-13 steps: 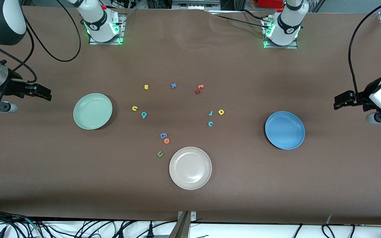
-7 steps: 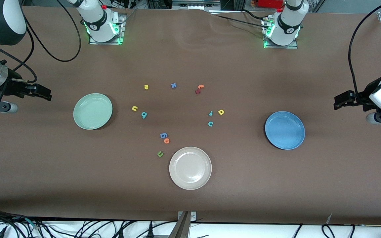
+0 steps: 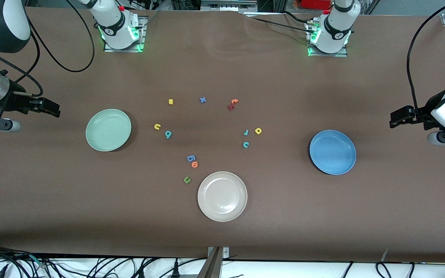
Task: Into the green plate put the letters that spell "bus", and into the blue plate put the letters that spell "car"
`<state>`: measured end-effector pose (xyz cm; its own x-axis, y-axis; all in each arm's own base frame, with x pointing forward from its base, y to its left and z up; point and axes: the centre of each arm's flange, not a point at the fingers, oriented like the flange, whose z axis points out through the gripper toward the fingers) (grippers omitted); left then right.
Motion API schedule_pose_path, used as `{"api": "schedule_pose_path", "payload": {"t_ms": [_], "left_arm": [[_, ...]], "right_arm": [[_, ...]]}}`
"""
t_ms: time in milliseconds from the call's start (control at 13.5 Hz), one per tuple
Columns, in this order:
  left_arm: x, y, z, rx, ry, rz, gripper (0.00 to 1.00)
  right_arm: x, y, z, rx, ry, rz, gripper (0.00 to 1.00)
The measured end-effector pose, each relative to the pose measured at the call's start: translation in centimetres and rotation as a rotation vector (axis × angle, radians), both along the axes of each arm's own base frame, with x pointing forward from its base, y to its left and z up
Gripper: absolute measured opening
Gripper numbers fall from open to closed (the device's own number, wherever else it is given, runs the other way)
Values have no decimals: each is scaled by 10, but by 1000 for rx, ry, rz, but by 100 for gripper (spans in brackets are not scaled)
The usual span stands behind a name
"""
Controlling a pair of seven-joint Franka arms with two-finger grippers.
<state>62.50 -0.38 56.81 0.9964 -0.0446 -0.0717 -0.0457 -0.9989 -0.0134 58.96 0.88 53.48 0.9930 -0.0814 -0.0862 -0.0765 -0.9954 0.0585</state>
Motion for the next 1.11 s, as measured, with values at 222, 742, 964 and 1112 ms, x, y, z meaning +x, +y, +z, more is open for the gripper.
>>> {"api": "schedule_pose_path", "payload": {"t_ms": [222, 742, 964, 1112], "left_arm": [[0, -1, 0, 0, 0, -1, 100], [4, -14, -13, -38, 23, -14, 100], [10, -34, -38, -78, 65, -30, 100], [15, -64, -65, -69, 105, -28, 100]], "right_arm": [[-1, 2, -1, 0, 8, 2, 100], [-4, 76, -10, -26, 14, -111, 100], [0, 103, -38, -42, 50, -120, 100], [8, 122, -60, -48, 43, -146, 100]]}}
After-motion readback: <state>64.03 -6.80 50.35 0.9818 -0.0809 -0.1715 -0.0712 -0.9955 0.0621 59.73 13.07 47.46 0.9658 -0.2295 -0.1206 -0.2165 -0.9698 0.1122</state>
